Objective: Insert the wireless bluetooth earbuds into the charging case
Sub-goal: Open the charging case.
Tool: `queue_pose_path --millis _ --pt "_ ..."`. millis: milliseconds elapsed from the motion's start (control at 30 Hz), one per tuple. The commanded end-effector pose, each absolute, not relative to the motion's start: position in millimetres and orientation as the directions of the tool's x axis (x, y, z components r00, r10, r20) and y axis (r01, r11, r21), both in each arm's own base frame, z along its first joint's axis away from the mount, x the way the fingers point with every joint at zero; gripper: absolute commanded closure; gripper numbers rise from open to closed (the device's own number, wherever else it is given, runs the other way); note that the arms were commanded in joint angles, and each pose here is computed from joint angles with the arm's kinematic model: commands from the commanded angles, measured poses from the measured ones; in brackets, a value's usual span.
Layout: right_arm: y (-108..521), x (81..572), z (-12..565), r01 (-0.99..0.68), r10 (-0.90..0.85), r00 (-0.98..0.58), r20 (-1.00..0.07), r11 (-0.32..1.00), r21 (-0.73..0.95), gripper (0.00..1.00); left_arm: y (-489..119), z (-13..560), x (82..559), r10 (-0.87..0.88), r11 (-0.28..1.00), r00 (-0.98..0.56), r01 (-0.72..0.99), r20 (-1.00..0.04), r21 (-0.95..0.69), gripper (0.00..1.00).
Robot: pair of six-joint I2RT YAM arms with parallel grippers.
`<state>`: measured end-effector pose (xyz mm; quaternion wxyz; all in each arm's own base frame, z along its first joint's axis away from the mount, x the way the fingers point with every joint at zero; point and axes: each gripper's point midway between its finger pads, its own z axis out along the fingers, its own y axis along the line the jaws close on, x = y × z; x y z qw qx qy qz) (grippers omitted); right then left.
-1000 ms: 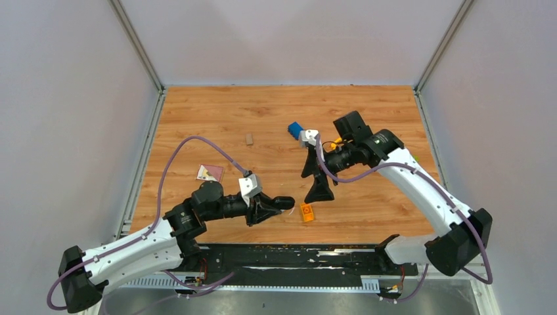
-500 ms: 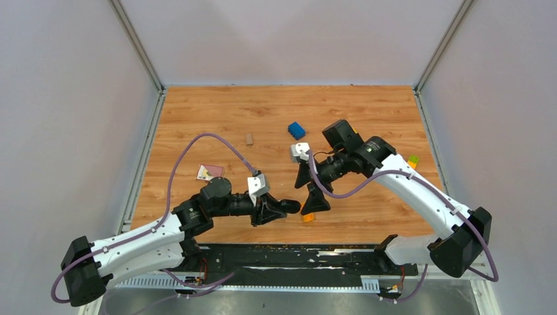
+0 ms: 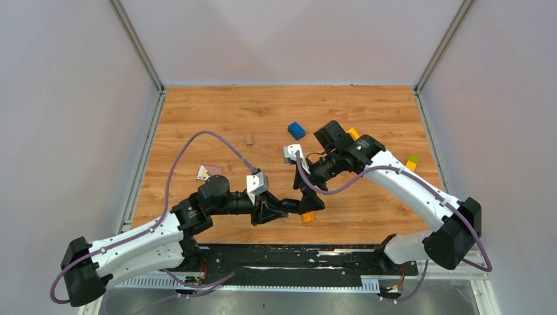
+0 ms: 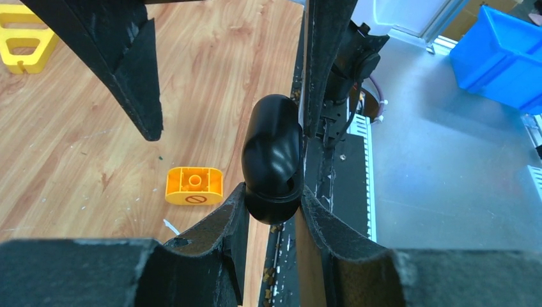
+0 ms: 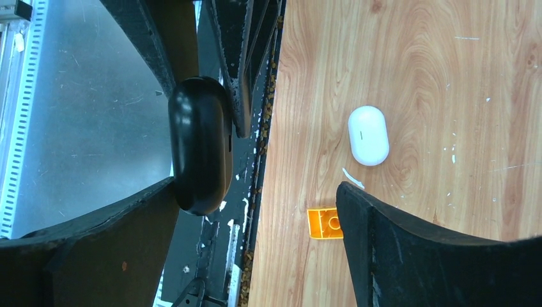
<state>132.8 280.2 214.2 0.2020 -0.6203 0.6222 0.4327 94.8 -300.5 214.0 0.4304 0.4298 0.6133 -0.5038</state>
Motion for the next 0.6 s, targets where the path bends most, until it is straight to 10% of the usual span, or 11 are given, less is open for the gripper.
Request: queue_pose_path --millis 0,567 --pt "293 141 235 -0.953 -0.552 -0.14 -0.822 -0.152 0.264 0.08 -302 244 90 0.038 0.07 -0.196 0.979 -0.98 -0.193 1.0" --pt "296 136 247 -0.886 -0.521 -0.256 -0.814 -0.21 0.413 0.08 -294 232 89 0.067 0.086 -0.155 0.985 -0.986 -0.149 1.0"
